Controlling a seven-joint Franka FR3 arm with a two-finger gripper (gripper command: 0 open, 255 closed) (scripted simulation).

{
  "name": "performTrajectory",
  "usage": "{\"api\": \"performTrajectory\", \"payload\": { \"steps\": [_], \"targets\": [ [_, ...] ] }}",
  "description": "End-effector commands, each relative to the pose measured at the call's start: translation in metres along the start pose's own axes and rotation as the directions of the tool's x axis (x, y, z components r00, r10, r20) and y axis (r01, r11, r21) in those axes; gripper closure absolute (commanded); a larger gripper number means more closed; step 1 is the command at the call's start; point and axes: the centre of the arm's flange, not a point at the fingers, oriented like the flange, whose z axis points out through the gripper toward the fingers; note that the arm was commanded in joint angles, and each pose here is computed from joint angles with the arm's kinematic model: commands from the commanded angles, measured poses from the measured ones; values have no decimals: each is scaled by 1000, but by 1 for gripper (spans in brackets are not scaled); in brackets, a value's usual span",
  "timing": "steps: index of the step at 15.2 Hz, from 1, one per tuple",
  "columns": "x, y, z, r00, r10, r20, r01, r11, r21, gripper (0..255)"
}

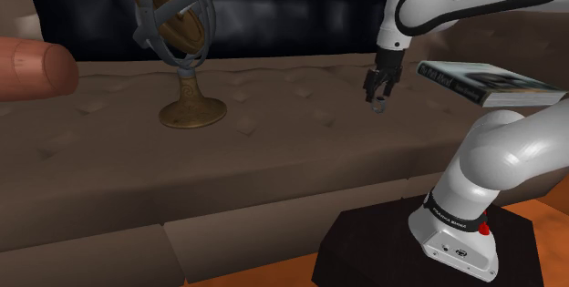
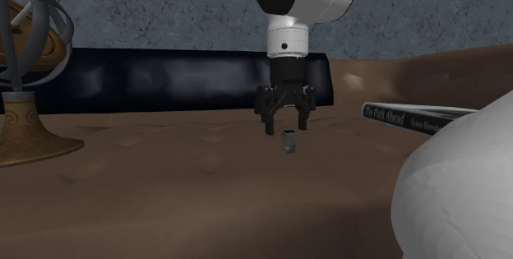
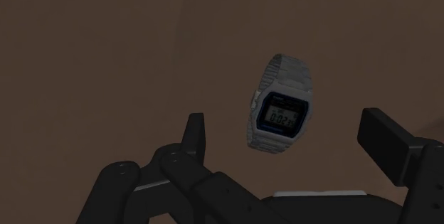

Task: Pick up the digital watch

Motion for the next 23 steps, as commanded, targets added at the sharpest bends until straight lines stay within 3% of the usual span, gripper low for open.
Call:
{"api": "performTrajectory", "payload": {
  "steps": [1,2,3,12,23],
  "targets": [
    [1,1,10,1000,0,0,0,1000,0,0],
    [1,1,10,1000,0,0,0,1000,0,0],
    [1,0,9,1000,0,0,0,1000,0,255],
    [1,1,10,1000,0,0,0,1000,0,255],
    [-2,0,-48,1000,0,0,0,1000,0,255]
  ]
}}
